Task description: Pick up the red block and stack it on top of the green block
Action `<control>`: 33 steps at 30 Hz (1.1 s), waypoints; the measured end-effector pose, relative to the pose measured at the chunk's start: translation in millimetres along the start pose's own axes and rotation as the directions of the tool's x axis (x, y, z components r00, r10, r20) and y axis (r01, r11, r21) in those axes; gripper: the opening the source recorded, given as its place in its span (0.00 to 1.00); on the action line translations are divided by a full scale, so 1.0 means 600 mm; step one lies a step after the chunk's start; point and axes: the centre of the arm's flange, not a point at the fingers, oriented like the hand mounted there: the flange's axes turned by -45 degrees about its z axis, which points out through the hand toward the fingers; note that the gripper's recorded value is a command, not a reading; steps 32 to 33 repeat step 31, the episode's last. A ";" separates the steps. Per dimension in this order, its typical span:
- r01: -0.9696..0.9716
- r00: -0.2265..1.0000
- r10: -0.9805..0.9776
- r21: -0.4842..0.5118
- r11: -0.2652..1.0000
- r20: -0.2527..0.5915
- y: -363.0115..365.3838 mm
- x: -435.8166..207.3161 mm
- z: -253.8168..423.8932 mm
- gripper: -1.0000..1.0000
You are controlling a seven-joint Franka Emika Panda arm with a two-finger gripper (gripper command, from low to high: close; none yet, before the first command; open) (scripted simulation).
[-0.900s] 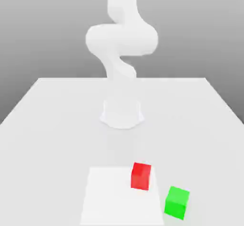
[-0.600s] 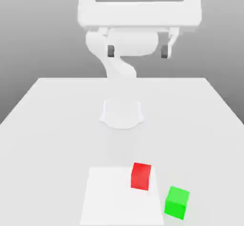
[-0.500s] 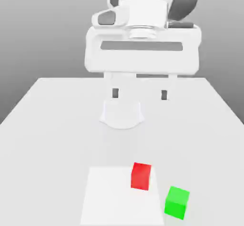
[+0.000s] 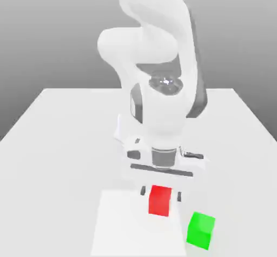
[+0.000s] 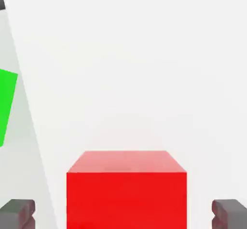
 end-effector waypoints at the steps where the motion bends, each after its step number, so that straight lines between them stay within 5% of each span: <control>1: 0.000 1.000 0.000 0.000 1.000 0.000 0.000 0.000 0.000 0.00; 13: 0.012 1.000 -0.012 0.000 1.000 -0.001 -0.004 0.002 -0.097 0.00; 22: 0.491 0.871 -0.491 0.002 0.871 0.000 -0.158 0.080 -0.160 0.00; 27: 0.531 0.847 -0.531 -0.001 0.847 0.001 -0.170 0.092 -0.078 0.00; 28: 0.532 0.847 -0.532 -0.001 0.847 0.001 -0.170 0.091 -0.064 1.00; 33: 0.532 0.847 -0.532 -0.001 0.847 0.001 -0.170 0.091 -0.064 1.00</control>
